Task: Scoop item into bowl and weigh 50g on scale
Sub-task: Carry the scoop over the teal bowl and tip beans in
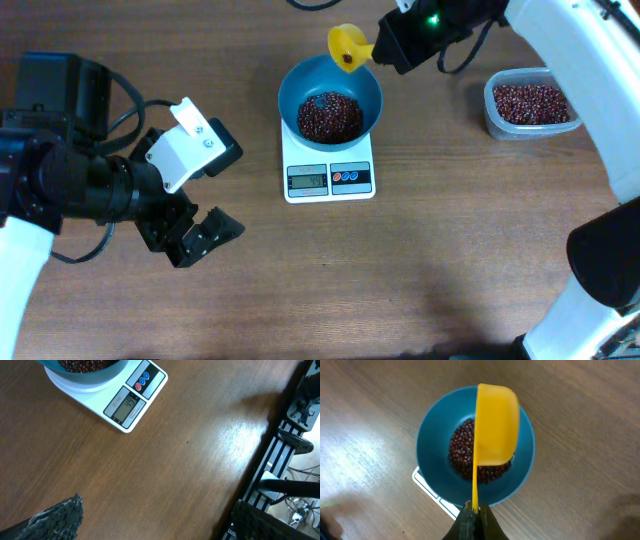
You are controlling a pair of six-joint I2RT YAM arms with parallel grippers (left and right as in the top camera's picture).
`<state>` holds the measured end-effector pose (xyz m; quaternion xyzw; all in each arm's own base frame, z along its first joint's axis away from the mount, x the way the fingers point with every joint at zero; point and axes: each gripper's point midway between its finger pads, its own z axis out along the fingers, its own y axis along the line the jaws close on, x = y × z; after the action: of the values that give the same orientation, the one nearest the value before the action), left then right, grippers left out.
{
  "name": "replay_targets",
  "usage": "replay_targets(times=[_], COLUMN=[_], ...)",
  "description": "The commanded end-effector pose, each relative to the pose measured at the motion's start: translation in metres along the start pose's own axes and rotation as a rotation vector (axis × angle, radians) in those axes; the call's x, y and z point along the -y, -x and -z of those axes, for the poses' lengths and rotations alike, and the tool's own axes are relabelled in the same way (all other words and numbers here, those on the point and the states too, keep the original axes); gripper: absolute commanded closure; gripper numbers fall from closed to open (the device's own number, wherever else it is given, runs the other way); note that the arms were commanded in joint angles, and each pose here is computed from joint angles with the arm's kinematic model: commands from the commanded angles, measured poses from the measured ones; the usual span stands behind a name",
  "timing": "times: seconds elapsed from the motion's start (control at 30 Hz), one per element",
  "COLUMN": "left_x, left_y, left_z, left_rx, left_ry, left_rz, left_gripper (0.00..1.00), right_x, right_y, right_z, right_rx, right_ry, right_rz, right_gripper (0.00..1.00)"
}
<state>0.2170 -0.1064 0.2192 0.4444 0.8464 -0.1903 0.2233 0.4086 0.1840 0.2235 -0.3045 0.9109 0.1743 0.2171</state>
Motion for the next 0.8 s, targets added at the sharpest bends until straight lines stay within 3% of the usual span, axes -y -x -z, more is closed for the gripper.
replay_targets(times=[0.0,0.27,0.33,0.7,0.77], left_x=[-0.001,-0.001,-0.001,-0.001,-0.001], left_y=[0.003,0.003,0.003,0.003,0.003], left_z=[0.002,0.002,0.002,0.002,0.002], left_rx=[0.009,0.009,0.009,0.009,0.009], left_ry=[0.006,0.006,0.006,0.006,0.006], left_rz=[-0.020,-0.020,-0.020,-0.020,-0.020], left_gripper=[0.01,0.01,0.01,0.01,0.01], right_x=[-0.005,-0.014,-0.002,-0.009,-0.012], right_y=[-0.006,0.002,-0.018,-0.001,0.003], right_z=[0.004,0.013,-0.004,0.007,0.011], right_rx=[-0.042,-0.035,-0.118,-0.058,-0.017], right_ry=[-0.083,-0.118,-0.134,-0.149,-0.070], right_rz=[0.104,0.162,0.136,0.125,0.084], right_gripper=[0.96,0.96,0.96,0.96,0.96])
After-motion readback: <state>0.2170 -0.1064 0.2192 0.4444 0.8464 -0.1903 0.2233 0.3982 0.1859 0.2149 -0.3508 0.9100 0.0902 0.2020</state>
